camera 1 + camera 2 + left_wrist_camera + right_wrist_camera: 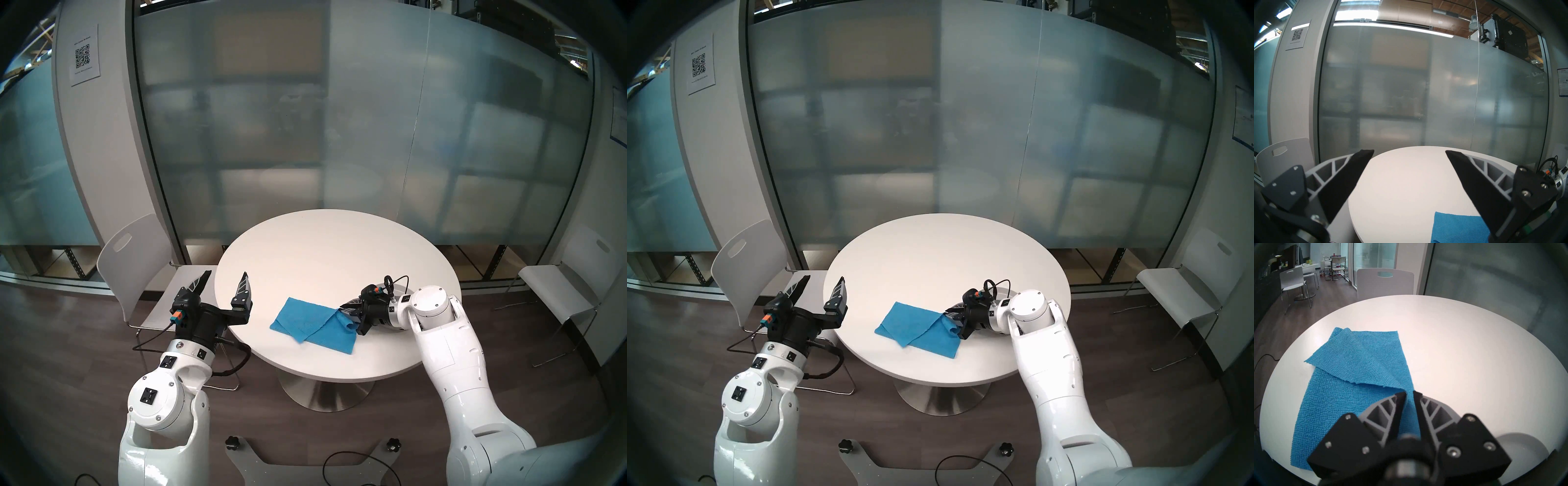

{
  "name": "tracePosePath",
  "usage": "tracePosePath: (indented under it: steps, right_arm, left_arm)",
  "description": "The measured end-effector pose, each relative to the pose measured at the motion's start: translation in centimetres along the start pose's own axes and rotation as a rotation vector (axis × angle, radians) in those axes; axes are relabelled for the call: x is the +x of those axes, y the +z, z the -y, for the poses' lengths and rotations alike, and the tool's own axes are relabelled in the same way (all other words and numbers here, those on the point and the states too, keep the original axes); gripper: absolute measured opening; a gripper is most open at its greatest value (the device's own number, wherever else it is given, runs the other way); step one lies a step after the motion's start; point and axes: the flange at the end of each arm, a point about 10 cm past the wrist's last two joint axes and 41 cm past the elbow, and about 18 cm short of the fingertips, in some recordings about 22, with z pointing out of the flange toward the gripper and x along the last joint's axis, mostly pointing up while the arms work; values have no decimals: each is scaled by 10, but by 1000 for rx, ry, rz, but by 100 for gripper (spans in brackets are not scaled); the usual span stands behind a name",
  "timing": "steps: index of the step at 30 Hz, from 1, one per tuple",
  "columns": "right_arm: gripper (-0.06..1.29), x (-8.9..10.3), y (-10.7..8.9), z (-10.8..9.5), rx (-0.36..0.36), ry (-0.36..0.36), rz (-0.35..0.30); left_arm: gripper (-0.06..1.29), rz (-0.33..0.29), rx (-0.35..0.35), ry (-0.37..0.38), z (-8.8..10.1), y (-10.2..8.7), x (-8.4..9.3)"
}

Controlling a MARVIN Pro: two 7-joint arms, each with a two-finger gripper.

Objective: Fold the napkin in half twice and place it beside the plate

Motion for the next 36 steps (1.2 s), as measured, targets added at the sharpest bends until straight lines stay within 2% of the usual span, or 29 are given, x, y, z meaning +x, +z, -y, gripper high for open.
tracePosePath:
  steps: [14, 25, 36]
  right_arm:
    - [46, 5, 11, 1, 4, -3, -19]
    - [46, 8, 12, 2, -2, -5, -31]
    - [46, 7, 6, 3, 3, -3, -41]
  left_arm:
    - [123, 0, 0, 0, 0, 0, 0]
    - [123, 7, -29, -2, -2, 2, 1]
    - [123, 68, -85, -10, -1, 27, -6]
